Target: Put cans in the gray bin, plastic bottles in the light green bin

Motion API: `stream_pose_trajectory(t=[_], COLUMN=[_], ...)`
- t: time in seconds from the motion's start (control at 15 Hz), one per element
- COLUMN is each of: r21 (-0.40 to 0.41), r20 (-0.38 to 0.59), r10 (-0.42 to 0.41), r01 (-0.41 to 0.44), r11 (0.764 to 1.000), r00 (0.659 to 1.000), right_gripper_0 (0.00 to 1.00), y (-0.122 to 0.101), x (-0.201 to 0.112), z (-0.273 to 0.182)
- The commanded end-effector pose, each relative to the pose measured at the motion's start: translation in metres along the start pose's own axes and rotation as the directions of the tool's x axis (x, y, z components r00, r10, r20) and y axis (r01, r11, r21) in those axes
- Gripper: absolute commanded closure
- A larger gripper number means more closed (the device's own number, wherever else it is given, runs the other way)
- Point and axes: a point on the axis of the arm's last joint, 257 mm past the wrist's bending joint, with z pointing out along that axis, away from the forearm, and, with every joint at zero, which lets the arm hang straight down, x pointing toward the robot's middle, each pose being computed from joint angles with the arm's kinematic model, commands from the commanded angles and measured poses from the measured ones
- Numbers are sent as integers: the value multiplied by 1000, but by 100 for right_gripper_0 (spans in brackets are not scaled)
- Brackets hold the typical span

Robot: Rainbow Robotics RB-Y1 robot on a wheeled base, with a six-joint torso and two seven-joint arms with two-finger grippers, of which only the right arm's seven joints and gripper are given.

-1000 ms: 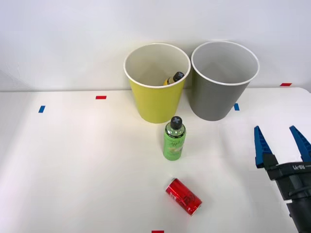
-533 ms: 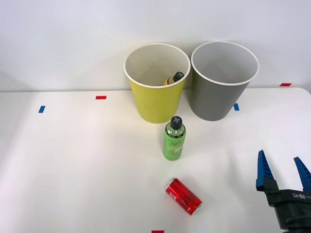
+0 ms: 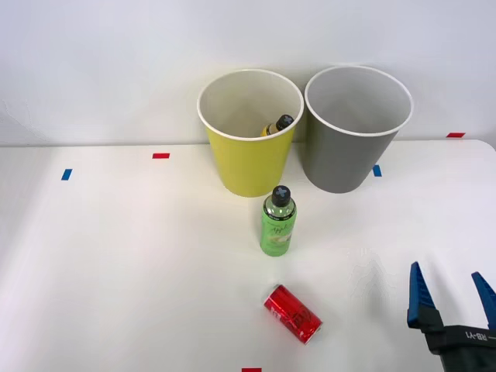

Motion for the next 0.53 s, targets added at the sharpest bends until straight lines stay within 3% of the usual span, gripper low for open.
stream_pose_trajectory(t=[0.07,0.2,0.53], r21=[13,18,-91], r20=[-57,-66,-5], r10=[-87,-147,-140], r01=[88,149,139], r11=[996,989,986], r00=[995,987,990], right_gripper_0=[0,0,0], y=[-12,-12,8], x=[11,16,37], z=[-2,-4,-10])
